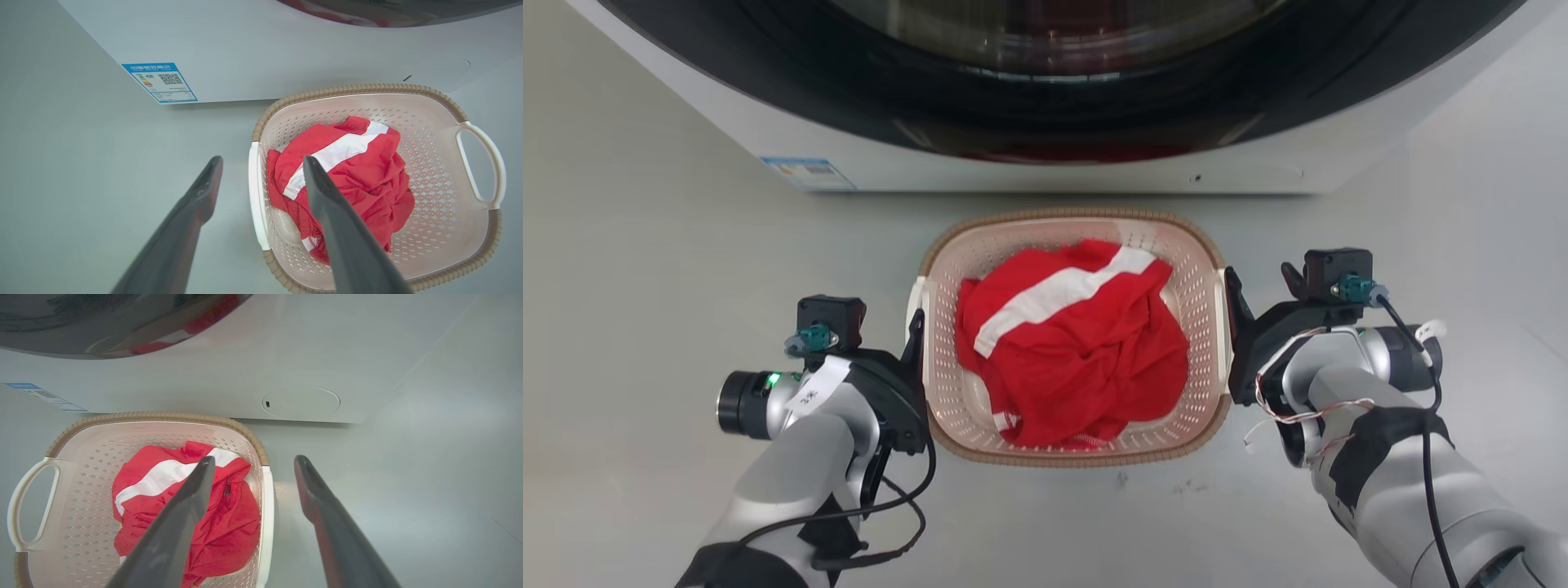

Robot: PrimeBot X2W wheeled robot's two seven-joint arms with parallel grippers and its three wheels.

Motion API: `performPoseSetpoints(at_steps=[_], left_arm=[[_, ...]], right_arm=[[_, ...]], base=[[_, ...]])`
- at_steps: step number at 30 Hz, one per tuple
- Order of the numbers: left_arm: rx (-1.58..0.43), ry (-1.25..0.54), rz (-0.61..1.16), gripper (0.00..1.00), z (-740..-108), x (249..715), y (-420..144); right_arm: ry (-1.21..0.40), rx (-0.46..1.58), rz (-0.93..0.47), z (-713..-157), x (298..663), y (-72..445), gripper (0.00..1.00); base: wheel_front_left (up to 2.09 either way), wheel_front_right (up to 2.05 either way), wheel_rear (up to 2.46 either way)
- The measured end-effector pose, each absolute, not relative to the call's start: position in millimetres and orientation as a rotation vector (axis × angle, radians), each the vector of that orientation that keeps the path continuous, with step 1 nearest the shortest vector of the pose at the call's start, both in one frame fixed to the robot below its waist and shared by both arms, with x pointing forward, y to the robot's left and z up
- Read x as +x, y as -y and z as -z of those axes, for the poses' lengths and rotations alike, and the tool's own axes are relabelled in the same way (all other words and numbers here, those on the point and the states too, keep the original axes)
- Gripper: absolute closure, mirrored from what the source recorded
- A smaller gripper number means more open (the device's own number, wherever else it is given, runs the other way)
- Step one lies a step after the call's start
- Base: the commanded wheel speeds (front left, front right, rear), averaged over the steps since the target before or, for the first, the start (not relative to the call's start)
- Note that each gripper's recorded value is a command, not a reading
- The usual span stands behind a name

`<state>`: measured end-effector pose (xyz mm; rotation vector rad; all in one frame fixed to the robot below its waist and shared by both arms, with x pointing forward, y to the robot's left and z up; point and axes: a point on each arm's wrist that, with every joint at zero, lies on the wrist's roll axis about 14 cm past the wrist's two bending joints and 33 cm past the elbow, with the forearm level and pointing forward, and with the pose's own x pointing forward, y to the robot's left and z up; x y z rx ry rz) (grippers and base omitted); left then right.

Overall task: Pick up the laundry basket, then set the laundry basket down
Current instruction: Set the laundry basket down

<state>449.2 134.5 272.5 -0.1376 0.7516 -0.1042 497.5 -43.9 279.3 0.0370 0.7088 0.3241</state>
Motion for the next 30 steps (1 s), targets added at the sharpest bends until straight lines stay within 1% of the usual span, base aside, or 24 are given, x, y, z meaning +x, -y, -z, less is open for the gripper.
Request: performPoseSetpoints(at_steps=[5,19,30], left_arm=[[-0.142,-0.704,0.081,0.00,-294,443,-146],[-0.163,-0.590,0.023,0.00,-338,406,-162],[-0.163,-0.476,0.036,0.00,-369,365,-158]], right_arm=[[-0.673,0.069,-0.328,-303,490,39,0.00],[-0.596,0.177,-0.323,-352,451,28,0.00],[-0.459,0.209,-0.355,-402,422,24,0.00]], base=[[0.00,0.00,0.00],[0.00,0.00,0.00],[0.00,0.00,0.00]])
